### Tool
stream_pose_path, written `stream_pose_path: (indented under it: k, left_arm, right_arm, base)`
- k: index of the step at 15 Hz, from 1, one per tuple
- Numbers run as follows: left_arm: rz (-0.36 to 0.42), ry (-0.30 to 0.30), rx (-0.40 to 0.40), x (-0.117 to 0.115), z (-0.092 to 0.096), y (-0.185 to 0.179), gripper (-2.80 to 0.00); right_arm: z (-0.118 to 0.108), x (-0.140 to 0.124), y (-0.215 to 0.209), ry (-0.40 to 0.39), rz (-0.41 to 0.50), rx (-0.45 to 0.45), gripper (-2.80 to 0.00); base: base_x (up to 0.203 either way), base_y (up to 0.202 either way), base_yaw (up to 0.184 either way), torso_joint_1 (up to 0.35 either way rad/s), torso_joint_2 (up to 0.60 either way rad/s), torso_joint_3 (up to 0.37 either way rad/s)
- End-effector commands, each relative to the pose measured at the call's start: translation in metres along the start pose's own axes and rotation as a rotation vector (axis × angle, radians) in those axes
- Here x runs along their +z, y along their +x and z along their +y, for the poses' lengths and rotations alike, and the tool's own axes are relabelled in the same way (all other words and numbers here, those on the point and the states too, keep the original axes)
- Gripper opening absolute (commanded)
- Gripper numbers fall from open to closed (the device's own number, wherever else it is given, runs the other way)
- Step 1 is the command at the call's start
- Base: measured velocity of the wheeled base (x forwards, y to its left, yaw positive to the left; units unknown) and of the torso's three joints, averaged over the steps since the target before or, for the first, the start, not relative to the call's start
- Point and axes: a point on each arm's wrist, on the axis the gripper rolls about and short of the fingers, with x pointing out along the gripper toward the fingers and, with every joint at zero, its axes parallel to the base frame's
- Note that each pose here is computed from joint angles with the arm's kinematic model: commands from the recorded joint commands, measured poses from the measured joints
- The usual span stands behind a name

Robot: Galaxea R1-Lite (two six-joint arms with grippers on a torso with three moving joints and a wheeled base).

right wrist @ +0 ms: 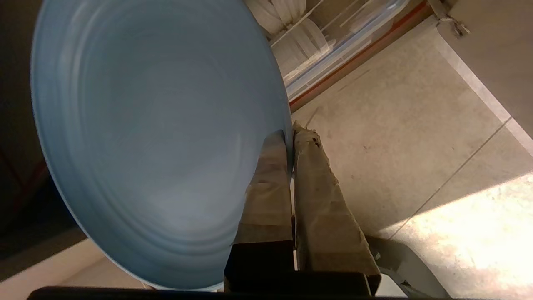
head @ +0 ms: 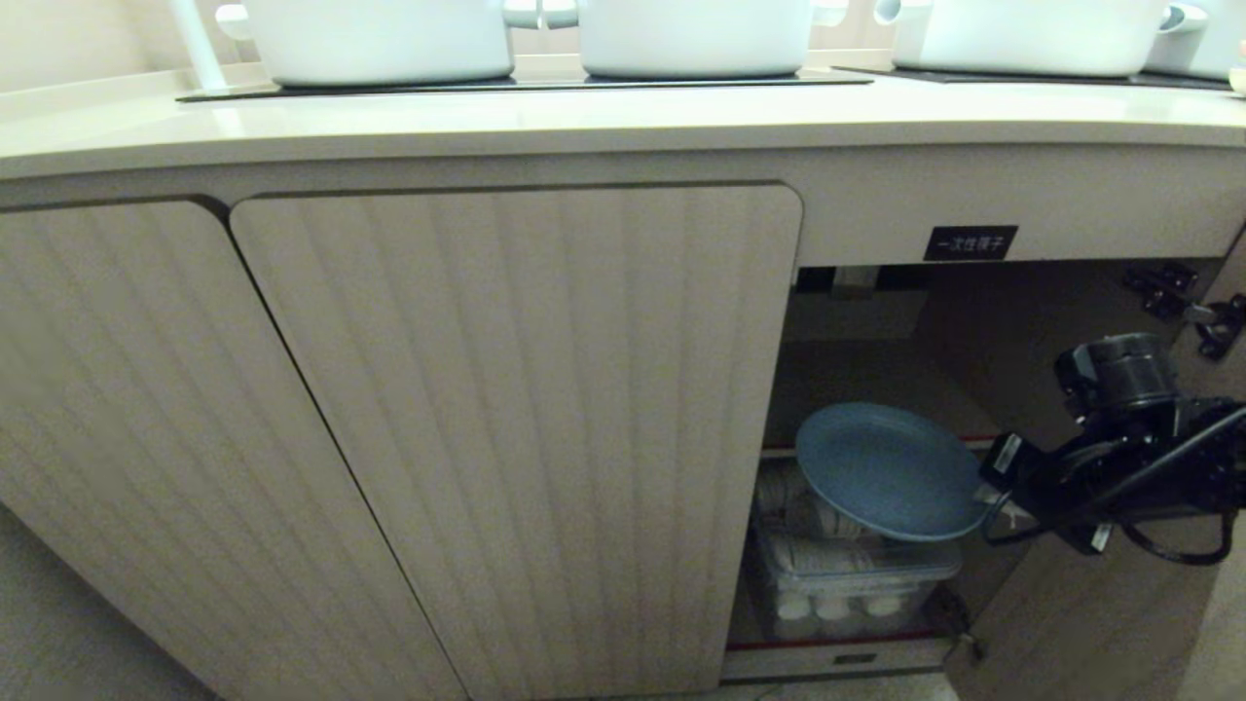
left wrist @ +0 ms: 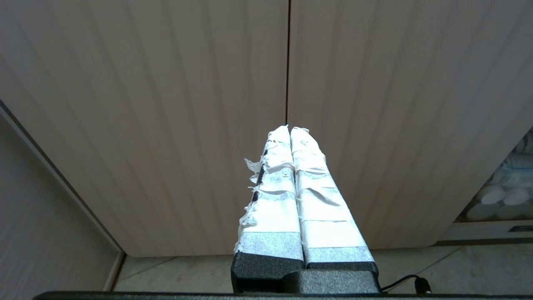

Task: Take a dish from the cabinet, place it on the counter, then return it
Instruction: Put it back into the cabinet

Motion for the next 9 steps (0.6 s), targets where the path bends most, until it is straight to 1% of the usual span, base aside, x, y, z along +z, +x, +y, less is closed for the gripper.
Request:
stream_pose_path:
  k: [1, 4, 9]
  left_arm:
    - [0.000, 0.000, 0.001, 0.000, 0.000, 0.000, -2.80]
    - [0.000, 0.000, 0.000, 0.000, 0.000, 0.000, -2.80]
    - [0.000, 0.000, 0.000, 0.000, 0.000, 0.000, -2.80]
  right_arm:
    - [0.002, 0.002, 0.008, 0.006, 0.007, -0.005, -2.80]
    - [0.003, 0.004, 0.015, 0.007, 0.015, -0.010, -2.80]
    - [0.010, 0.014, 0.026, 0.010, 0.003, -0.001, -2.80]
  base:
    - [0.000, 0.000, 0.000, 0.000, 0.00, 0.000]
    - [0.000, 0.000, 0.000, 0.000, 0.00, 0.000]
    - [0.000, 0.000, 0.000, 0.000, 0.00, 0.000]
